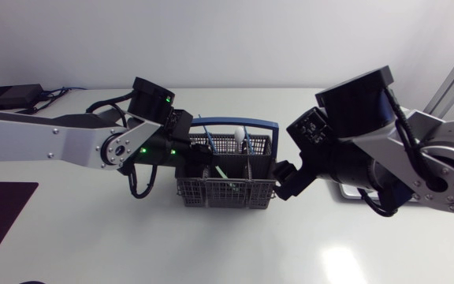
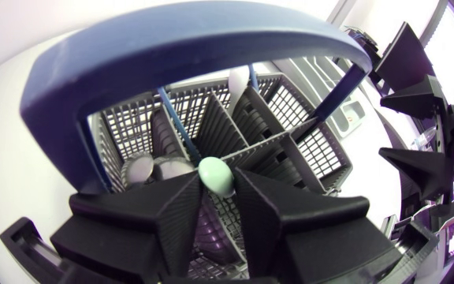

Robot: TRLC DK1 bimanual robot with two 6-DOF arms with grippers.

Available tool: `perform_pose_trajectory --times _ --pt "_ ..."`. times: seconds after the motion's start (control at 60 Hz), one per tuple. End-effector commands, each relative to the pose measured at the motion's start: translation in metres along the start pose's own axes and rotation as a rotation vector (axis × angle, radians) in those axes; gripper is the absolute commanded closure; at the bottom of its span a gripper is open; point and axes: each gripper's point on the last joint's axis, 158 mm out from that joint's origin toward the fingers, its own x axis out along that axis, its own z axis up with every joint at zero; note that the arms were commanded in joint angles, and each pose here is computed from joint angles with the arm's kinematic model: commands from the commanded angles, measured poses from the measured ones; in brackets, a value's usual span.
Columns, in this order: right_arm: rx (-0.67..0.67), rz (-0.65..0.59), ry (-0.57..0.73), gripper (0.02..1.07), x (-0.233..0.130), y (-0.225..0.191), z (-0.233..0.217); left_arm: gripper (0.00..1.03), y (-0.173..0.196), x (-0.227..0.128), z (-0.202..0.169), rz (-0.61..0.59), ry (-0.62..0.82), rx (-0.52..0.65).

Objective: Unload the cutlery basket into the drawer organizer.

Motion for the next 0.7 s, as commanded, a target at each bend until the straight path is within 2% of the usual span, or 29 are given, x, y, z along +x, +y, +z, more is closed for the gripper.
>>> perform_pose_trajectory --times 0.0,0.117,0.483,0.683 --pt "0.011 0.008 0.005 0.24 0.003 0.005 -0.006 0.80 -0.009 0.008 0.003 -0.022 -0.002 -0.002" --pt "0.007 0.008 0.007 0.24 0.003 0.005 -0.007 0.81 -0.017 0.009 0.002 -0.034 0.000 0.014" --pt "-0.007 0.016 0.010 0.24 0.003 0.009 -0.009 0.98 -0.028 0.018 0.007 -0.042 -0.016 0.044" --pt "-0.015 0.021 0.009 0.24 0.003 0.012 -0.009 1.00 -0.028 0.019 0.004 -0.024 -0.014 0.068"
